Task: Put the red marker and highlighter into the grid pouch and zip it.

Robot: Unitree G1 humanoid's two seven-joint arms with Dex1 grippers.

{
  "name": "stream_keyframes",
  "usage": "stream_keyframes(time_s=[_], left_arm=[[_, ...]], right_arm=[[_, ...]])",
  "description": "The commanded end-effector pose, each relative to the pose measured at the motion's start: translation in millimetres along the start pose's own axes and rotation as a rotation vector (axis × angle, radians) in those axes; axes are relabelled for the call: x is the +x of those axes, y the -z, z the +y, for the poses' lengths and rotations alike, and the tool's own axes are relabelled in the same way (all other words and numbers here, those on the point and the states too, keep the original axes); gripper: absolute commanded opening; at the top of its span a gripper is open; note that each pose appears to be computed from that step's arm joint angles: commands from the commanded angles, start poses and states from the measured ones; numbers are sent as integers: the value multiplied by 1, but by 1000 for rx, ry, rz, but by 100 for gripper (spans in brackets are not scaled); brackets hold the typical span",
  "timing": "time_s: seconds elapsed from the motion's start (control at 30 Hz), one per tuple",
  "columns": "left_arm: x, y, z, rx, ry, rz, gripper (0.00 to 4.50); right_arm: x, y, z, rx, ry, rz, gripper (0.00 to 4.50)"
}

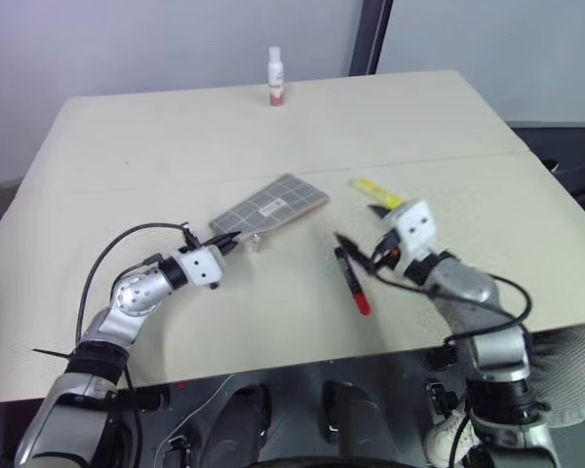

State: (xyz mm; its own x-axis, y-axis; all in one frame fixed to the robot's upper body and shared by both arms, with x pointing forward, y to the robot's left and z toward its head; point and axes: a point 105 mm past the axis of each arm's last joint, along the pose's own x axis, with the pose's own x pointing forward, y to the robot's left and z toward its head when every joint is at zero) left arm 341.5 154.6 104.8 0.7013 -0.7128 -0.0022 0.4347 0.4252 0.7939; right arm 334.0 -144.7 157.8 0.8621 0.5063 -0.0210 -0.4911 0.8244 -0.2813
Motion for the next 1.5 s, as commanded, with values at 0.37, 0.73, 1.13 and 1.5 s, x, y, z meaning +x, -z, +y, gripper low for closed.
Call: stream_keyframes(time_s=[0.37,0.73,1.13,1.5], left_arm=[[13,-18,5,10,-31,-71,0],[11,-21,4,10,-35,-63,0],[13,-24,7,10,-39,-71,0],[23,-27,9,-22,-56,-90,0]], right_arm=[[54,43,-83,-22,108,172,442],[50,85,-100,111,129,375,389],[34,37,-68,30,-69,168,92],[-7,14,0,-28,-263,117,92]])
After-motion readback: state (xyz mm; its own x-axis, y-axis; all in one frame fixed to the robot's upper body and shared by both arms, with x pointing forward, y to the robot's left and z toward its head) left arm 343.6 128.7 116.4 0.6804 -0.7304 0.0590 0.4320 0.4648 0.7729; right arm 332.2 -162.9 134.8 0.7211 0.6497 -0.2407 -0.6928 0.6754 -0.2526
